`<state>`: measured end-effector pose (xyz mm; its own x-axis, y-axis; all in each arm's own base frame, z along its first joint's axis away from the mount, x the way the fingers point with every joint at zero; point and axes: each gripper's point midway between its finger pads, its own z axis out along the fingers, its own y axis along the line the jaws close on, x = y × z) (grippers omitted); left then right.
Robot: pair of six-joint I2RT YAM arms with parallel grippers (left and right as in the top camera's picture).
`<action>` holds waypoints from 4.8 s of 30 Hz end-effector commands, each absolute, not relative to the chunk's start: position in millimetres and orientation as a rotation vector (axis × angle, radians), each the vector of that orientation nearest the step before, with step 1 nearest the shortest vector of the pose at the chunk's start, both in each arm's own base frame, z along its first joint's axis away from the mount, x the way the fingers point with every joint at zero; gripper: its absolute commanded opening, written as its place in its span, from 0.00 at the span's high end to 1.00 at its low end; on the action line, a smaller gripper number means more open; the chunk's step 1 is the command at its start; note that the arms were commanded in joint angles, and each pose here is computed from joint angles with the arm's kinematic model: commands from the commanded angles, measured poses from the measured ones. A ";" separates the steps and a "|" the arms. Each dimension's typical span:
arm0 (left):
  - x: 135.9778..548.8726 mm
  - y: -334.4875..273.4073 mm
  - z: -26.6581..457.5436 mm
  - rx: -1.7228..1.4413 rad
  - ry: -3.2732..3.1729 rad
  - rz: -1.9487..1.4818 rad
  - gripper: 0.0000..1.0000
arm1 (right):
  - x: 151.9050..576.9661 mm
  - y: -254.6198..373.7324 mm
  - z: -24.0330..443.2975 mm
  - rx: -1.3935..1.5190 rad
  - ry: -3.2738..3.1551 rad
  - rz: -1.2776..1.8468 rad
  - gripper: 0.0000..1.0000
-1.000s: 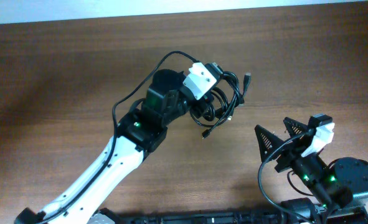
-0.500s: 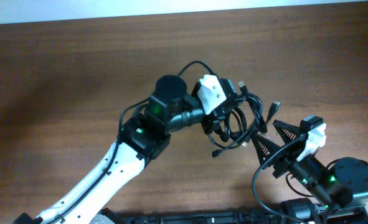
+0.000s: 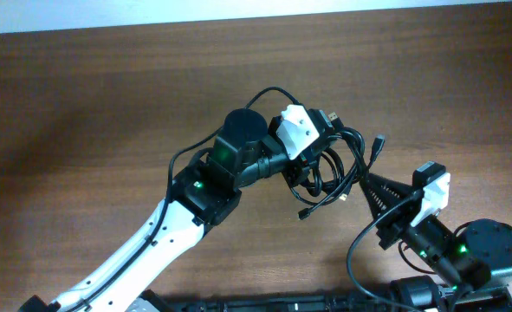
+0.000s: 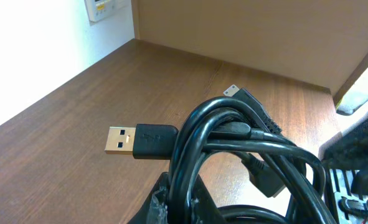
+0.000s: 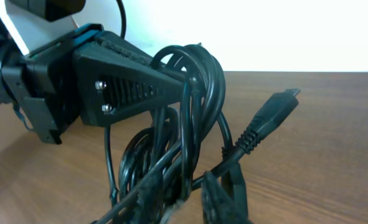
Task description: Untangle cables
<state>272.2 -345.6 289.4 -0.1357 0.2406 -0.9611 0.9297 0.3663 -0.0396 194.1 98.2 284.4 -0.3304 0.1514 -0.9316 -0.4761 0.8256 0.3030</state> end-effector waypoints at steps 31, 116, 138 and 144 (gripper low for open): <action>238.7 -353.7 316.1 1.146 1.518 -1.052 1.00 | 190.3 104.5 297.6 -0.300 1.756 0.675 0.86; 260.8 -330.7 357.8 1.066 1.371 -1.130 1.00 | 202.7 104.2 305.4 -0.157 1.764 0.781 0.04; 254.3 -333.0 364.6 1.052 1.366 -1.109 1.00 | 260.8 27.9 190.6 0.285 2.209 0.282 0.01; 284.6 -317.9 345.5 0.938 1.515 -0.995 1.00 | 254.5 69.3 198.7 0.133 2.217 0.550 0.01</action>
<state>278.0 -328.2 321.8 -0.1792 0.1000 -0.9787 0.9458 0.2914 -0.1434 257.3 49.6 192.5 -0.6307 0.2974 -0.7168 0.0122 0.9274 0.3739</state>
